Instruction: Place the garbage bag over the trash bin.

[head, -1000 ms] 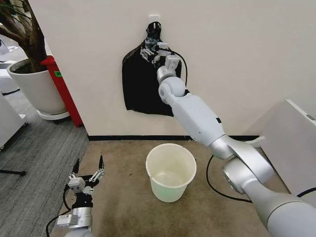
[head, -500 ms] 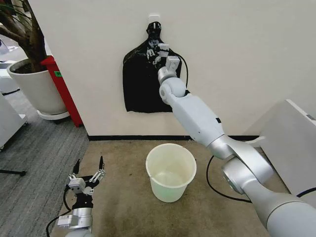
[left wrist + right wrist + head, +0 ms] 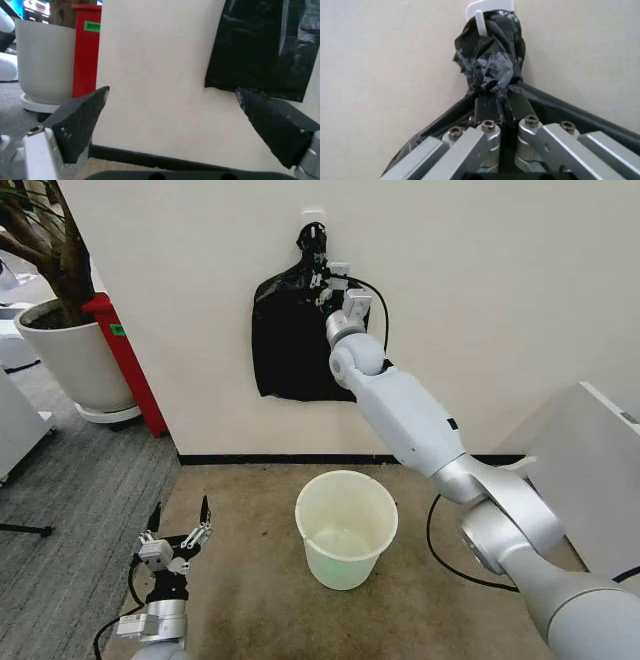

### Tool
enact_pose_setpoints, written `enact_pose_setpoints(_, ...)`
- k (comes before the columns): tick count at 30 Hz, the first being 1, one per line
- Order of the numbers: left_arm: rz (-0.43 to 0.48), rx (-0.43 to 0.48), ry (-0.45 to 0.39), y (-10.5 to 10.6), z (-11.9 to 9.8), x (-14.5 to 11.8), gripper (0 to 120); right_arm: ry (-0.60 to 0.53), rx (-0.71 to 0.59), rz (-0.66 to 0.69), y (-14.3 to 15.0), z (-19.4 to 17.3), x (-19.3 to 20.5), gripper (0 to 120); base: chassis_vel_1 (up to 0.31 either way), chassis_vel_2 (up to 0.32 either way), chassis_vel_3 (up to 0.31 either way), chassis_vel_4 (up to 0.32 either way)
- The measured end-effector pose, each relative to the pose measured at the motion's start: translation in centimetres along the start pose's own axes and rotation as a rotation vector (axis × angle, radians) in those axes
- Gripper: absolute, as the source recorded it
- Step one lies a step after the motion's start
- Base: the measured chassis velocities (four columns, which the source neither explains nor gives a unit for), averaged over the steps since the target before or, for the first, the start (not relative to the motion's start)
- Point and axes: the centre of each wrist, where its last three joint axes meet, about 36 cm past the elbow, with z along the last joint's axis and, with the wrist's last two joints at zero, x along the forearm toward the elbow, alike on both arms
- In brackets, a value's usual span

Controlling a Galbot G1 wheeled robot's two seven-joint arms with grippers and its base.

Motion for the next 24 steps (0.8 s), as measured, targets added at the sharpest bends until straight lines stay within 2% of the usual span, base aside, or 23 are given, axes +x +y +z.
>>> enact_pose_setpoints(12, -0.001, -0.007, 0.007, 0.1, 0.2, 0.2, 100, 0.022, 0.006, -0.016, 1.3, 1.7, 2.6, 0, 0.0, 0.0, 0.0, 0.0)
enact_pose_setpoints(24, -0.001, -0.011, 0.012, 0.2, 0.5, 0.2, 100, 0.046, 0.011, -0.011, 1.3, 3.5, 4.0, 0, 0.0, 0.0, 0.0, 0.0)
